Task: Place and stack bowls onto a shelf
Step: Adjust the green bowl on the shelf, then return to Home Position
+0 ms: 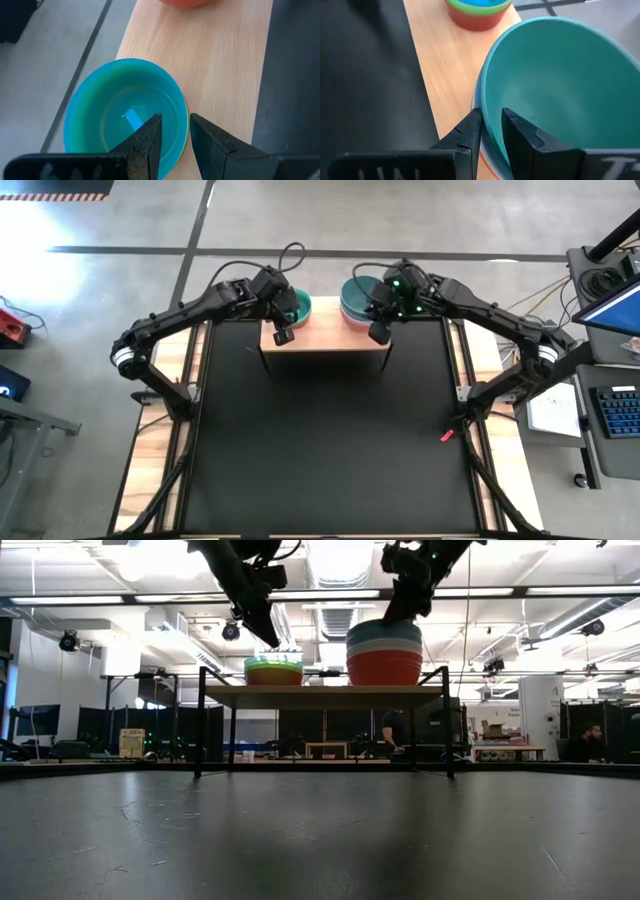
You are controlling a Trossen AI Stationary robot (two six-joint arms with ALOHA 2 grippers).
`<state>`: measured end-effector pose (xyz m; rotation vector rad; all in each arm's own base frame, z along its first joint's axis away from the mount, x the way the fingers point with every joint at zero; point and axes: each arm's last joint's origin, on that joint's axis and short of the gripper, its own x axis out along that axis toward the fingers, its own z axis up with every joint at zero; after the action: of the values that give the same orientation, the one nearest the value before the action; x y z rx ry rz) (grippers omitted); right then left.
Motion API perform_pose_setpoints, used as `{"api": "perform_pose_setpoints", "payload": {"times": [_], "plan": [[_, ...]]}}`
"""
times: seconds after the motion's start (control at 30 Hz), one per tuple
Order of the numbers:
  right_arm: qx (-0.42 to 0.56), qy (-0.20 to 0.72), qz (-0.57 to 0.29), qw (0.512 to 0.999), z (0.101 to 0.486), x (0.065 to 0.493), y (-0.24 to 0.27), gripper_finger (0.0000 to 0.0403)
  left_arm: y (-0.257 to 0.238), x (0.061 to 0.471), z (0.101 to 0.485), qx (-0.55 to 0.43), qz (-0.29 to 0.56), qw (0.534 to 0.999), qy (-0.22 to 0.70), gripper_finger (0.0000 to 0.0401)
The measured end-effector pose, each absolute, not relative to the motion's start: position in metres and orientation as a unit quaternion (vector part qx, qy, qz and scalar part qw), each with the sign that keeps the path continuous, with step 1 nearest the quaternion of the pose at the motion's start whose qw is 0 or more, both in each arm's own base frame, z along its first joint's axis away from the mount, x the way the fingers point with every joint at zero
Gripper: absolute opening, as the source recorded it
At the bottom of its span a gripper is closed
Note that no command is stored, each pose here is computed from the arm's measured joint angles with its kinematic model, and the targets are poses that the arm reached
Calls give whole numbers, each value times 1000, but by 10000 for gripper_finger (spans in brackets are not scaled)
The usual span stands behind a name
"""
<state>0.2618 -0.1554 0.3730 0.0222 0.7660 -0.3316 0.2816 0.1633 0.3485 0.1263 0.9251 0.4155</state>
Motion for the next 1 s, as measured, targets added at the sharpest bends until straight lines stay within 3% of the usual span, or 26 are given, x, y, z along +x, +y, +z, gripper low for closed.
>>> {"api": "perform_pose_setpoints", "payload": {"times": [0.13,0.33,0.67,1.0], "plan": [[13,379,-159,912,372,261,-155,66,161,280,350,55,200,873,441,83],[-15,317,-171,933,411,237,-141,66,151,267,368,65,203,885,415,83],[-32,262,-161,951,434,203,-117,66,126,223,406,45,225,912,341,83],[-24,207,-149,967,410,175,-99,66,96,174,365,-2,251,930,268,83]]}}
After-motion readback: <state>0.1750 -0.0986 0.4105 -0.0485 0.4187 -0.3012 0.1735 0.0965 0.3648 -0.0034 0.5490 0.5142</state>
